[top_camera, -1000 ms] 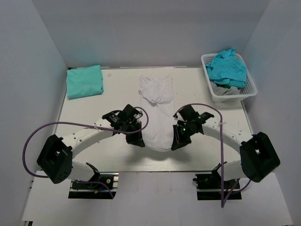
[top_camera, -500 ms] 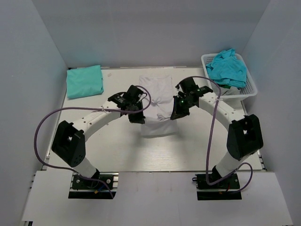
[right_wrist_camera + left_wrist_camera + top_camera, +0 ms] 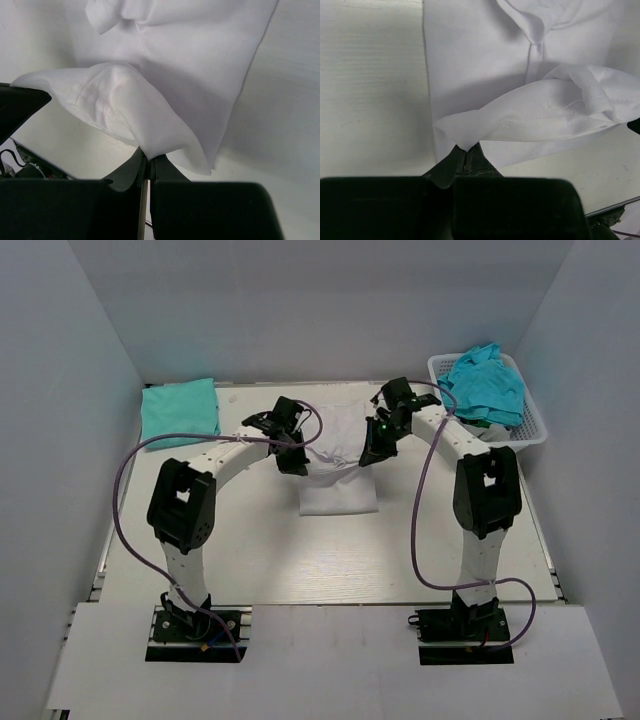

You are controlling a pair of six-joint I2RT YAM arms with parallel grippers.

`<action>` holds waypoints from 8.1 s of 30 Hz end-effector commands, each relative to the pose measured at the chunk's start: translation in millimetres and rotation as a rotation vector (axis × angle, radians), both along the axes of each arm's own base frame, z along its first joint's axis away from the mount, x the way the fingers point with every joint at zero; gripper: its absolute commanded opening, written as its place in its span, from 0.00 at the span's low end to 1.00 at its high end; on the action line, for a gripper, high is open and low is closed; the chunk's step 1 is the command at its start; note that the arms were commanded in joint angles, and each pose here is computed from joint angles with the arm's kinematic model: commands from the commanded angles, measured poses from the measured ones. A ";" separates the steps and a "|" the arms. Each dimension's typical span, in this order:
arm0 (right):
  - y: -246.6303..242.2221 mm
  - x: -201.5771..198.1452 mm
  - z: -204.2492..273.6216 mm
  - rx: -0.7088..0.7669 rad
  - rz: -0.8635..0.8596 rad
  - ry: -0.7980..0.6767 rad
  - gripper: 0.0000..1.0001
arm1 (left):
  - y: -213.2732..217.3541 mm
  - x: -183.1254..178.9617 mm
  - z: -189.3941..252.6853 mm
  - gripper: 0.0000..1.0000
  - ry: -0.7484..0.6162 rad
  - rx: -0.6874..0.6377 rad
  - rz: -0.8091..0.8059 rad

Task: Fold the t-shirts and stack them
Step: Fold the folded rectangular tshirt in 1/3 of the way, then grab one side of the 2/3 rectangular tshirt with both arms, then fold the long partially folded tshirt into a neat square

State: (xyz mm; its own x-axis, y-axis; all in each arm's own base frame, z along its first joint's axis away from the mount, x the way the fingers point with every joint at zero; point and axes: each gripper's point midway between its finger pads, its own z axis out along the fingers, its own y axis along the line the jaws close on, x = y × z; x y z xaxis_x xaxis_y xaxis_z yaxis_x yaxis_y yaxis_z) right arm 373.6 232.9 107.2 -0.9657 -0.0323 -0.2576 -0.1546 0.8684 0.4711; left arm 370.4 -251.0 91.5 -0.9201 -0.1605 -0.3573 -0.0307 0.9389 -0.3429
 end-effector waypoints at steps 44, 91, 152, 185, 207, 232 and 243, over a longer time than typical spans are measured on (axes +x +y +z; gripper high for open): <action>63.4 1.5 30.2 0.319 0.303 -0.157 0.90 | 47.0 13.9 40.0 1.00 -0.087 -0.206 0.053; 61.6 -20.2 51.0 0.536 0.062 -0.247 0.90 | -10.2 -16.9 38.8 1.00 -0.101 -0.455 -0.178; -40.7 -94.7 -103.0 0.172 -0.138 0.106 0.45 | 23.7 -99.6 -102.3 0.45 0.171 -0.016 -0.105; -48.8 -273.7 87.9 0.428 0.167 0.342 0.00 | 31.2 -237.9 109.2 0.00 0.487 -0.283 -0.251; -42.0 -178.3 85.7 0.498 0.089 0.229 0.00 | 20.0 -104.2 90.4 0.00 0.191 -0.103 -0.138; -34.6 -10.4 8.6 0.484 -0.022 0.128 0.00 | 27.6 56.9 26.2 0.00 -0.039 -0.086 0.091; -22.1 58.9 -35.6 0.555 -0.031 0.117 0.12 | 29.9 92.2 -17.3 0.19 0.020 -0.126 0.128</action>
State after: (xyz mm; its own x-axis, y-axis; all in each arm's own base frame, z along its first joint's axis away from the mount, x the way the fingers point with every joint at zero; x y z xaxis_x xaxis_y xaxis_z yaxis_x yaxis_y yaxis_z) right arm 408.4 207.3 57.3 -0.9936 0.1026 -0.0469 0.0152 0.5336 0.8456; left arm 441.4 -221.1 48.6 -0.9219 -0.2927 -0.2537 -0.1728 0.8970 -0.4068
